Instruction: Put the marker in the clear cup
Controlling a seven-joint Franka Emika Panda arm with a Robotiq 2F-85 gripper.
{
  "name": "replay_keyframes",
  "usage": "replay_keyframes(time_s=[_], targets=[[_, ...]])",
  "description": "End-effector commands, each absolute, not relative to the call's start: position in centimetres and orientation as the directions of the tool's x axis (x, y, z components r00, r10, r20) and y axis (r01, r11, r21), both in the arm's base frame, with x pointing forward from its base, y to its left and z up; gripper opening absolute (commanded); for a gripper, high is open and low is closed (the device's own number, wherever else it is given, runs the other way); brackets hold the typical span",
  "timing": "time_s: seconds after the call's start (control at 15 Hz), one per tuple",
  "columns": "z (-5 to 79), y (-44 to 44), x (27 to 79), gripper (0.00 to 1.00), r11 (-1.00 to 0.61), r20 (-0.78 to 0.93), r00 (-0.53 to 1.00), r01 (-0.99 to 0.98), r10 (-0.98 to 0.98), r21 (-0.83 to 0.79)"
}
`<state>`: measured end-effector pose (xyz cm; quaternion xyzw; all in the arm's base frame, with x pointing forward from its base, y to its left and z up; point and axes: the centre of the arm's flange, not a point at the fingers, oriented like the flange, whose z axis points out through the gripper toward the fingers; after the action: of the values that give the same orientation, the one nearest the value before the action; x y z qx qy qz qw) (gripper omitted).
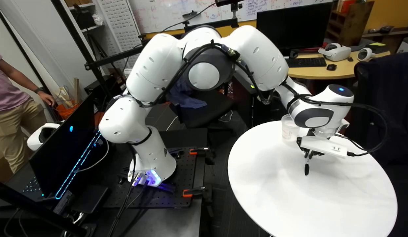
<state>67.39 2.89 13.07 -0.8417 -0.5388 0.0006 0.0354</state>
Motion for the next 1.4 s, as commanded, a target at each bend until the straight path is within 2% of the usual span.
replay_keyframes(time_s=[0.0,0.8,1.33], targets=[[13.6,3.6,67.6,0.03,-0.456,0.009,0.457,0.888,0.889,-0.060],[20.2,5.4,65.8,0.03,-0.610,-0.068,0.610,0.792,0.789,0.030],[24.8,5.7,64.1,0.03,-0.636,-0.110,0.650,0.759,0.752,0.137]])
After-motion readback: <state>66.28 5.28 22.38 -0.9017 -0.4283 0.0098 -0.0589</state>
